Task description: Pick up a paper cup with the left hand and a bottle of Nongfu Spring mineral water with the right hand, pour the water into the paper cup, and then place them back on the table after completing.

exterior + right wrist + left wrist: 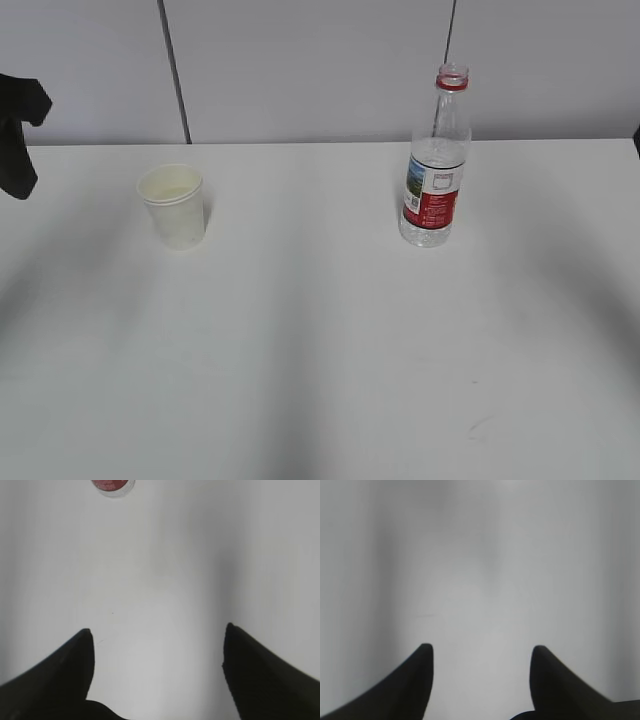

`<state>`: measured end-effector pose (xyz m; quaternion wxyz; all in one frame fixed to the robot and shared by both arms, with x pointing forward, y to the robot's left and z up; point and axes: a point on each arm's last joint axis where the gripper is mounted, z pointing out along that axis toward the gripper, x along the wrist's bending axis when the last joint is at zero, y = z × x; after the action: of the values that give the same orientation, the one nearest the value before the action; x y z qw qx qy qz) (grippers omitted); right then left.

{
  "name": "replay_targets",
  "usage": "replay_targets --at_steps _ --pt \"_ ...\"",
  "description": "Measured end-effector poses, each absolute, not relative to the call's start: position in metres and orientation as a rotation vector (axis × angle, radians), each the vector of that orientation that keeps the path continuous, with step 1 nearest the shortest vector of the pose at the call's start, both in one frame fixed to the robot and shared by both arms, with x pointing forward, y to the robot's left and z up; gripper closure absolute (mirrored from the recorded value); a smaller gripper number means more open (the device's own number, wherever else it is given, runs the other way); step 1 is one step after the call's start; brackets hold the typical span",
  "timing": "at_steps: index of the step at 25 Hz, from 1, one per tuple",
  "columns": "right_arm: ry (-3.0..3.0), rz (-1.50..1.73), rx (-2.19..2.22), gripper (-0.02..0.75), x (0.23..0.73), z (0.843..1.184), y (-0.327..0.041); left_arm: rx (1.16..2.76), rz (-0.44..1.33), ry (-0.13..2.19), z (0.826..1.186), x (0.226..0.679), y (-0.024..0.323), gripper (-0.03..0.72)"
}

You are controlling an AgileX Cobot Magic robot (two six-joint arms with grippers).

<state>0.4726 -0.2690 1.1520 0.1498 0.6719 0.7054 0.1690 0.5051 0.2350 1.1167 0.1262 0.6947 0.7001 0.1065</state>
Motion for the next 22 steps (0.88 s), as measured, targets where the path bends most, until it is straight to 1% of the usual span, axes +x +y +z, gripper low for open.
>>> replay_targets --at_steps 5,11,16,22 --pt "2.037 0.475 1.94 0.148 0.441 1.14 -0.273 2.003 0.345 1.978 1.133 0.489 0.239 0.304" --pt "2.01 0.523 1.911 0.148 0.382 1.129 -0.281 1.928 0.392 1.865 1.163 0.445 0.248 0.304" --pt "1.945 0.626 1.852 0.148 0.34 1.131 -0.287 1.893 0.419 1.83 1.164 0.401 0.26 0.305" --pt "1.924 0.718 1.674 0.148 0.299 1.135 -0.292 1.857 0.45 1.795 1.148 0.349 0.274 0.305"
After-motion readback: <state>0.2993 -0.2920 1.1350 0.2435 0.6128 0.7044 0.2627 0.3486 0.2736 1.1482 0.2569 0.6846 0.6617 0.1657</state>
